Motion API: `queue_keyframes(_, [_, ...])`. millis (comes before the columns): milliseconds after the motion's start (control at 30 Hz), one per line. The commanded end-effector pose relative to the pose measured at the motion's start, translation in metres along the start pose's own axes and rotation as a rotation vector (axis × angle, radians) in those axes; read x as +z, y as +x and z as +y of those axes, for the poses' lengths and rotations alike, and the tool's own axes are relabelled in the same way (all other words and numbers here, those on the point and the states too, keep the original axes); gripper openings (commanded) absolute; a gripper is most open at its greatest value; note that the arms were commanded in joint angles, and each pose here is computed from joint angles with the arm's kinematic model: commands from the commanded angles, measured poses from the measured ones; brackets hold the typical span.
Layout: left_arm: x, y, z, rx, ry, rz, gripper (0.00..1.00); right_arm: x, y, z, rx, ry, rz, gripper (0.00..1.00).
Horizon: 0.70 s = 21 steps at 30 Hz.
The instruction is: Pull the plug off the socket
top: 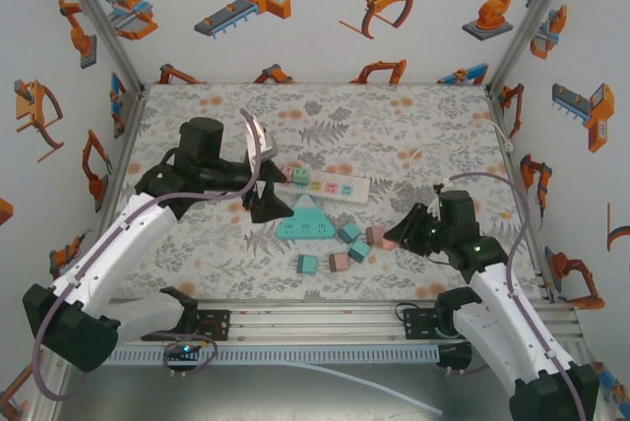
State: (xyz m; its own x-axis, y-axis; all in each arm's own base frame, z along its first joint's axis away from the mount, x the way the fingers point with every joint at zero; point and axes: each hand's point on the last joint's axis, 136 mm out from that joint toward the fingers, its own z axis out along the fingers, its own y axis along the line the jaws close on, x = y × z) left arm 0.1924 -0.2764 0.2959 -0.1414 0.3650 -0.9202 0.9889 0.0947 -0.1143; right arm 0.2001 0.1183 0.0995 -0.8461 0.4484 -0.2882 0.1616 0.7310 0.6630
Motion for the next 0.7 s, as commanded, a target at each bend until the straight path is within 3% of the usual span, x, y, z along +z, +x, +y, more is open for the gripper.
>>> queue_keyframes(0, [0.009,0.012,-0.014,0.075,0.086,0.031,0.96,0.013,-0.001,-0.001,0.066,-0.044,-0.007,0.07])
queue_keyframes(33, [0.012,0.014,-0.014,0.073,0.090,0.040,1.00,0.018,0.000,-0.003,0.074,-0.046,0.000,0.07])
queue_keyframes(367, [0.027,0.025,-0.007,0.049,0.096,0.094,0.97,0.055,0.002,-0.014,0.080,-0.072,0.037,0.11])
queue_keyframes(667, [0.034,0.029,-0.001,0.031,0.095,0.116,0.97,0.063,0.012,-0.031,0.099,-0.011,0.069,0.33])
